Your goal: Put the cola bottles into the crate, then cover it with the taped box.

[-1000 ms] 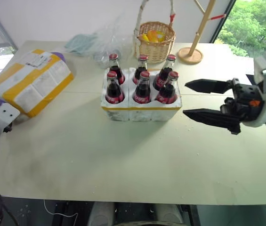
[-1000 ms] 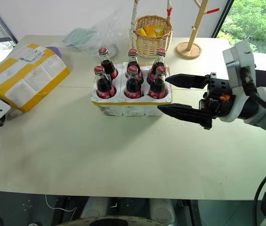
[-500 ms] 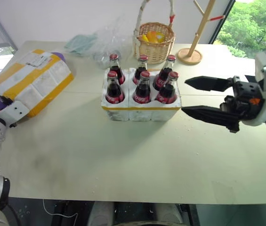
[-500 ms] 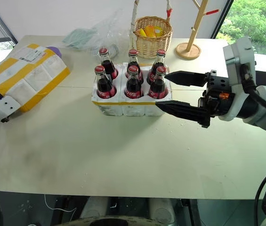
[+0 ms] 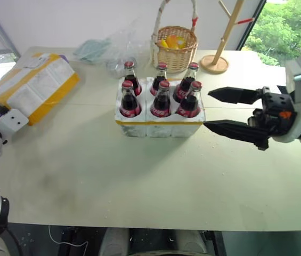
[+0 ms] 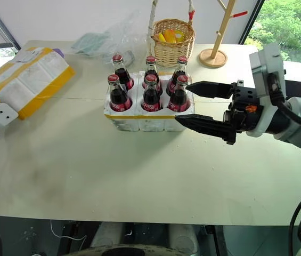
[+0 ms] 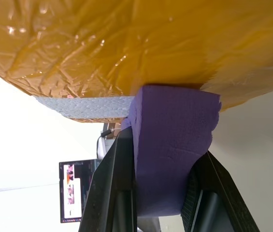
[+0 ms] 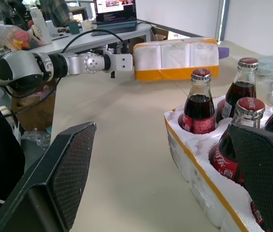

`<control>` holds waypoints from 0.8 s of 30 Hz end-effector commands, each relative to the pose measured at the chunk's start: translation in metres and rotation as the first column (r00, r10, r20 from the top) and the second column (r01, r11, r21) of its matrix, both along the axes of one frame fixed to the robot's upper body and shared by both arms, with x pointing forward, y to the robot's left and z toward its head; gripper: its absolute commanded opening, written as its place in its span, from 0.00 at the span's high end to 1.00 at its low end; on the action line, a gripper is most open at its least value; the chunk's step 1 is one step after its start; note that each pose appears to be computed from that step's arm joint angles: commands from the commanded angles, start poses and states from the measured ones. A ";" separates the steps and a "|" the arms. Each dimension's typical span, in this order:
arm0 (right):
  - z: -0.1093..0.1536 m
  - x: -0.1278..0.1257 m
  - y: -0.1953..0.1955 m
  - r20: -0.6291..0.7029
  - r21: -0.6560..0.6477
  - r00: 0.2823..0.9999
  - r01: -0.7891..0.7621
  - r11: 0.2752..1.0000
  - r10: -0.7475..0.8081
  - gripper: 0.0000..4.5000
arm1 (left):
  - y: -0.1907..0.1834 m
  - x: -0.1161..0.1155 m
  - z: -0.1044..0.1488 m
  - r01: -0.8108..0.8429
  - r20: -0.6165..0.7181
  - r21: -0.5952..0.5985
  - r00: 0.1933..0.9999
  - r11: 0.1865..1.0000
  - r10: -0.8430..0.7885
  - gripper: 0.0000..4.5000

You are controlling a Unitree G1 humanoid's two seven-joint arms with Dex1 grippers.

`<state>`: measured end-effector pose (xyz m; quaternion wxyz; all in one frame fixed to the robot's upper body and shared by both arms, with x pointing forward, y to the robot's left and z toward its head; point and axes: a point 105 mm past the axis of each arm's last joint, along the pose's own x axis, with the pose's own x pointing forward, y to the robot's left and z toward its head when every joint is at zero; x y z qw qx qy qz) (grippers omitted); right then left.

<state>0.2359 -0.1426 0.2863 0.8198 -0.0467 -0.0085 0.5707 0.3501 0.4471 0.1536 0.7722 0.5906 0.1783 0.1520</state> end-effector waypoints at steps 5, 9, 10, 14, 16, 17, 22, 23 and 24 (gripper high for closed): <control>0.004 0.007 -0.014 0.018 -0.034 0.998 0.056 0.998 -0.055 0.00 | -0.024 0.019 0.099 0.194 0.309 -0.116 0.939 0.974 -0.150 0.89; -0.001 0.013 -0.022 0.017 -0.043 0.996 0.085 0.995 -0.084 0.00 | -0.074 0.028 0.151 0.451 0.392 0.001 0.821 0.892 -0.416 0.89; -0.003 0.015 -0.025 0.020 -0.048 0.995 0.099 0.994 -0.099 0.00 | -0.086 0.030 0.162 0.497 0.409 0.020 0.788 0.867 -0.461 0.89; -0.007 0.022 -0.033 0.030 -0.047 0.989 0.148 0.988 -0.147 0.00 | -0.141 0.034 0.190 0.691 0.408 0.082 0.634 0.718 -0.657 0.89; -0.010 0.021 -0.036 0.029 -0.047 0.987 0.157 0.986 -0.156 0.00 | -0.167 0.035 0.195 0.760 0.382 0.102 0.566 0.642 -0.731 0.89; -0.012 0.020 -0.038 0.028 -0.052 0.987 0.161 0.986 -0.160 0.00 | -0.181 0.036 0.195 0.790 0.365 0.109 0.533 0.603 -0.764 0.89; -0.016 0.018 -0.047 0.029 -0.056 0.980 0.199 0.978 -0.198 0.00 | -0.231 0.036 0.184 0.880 0.234 0.153 0.410 0.450 -0.882 0.89; -0.016 0.017 -0.048 0.028 -0.054 0.979 0.203 0.978 -0.202 0.00 | -0.238 0.035 0.180 0.891 0.206 0.159 0.391 0.425 -0.897 0.89; -0.017 0.016 -0.049 0.028 -0.053 0.978 0.206 0.977 -0.205 0.00 | -0.245 0.036 0.177 0.900 0.182 0.162 0.376 0.405 -0.908 0.89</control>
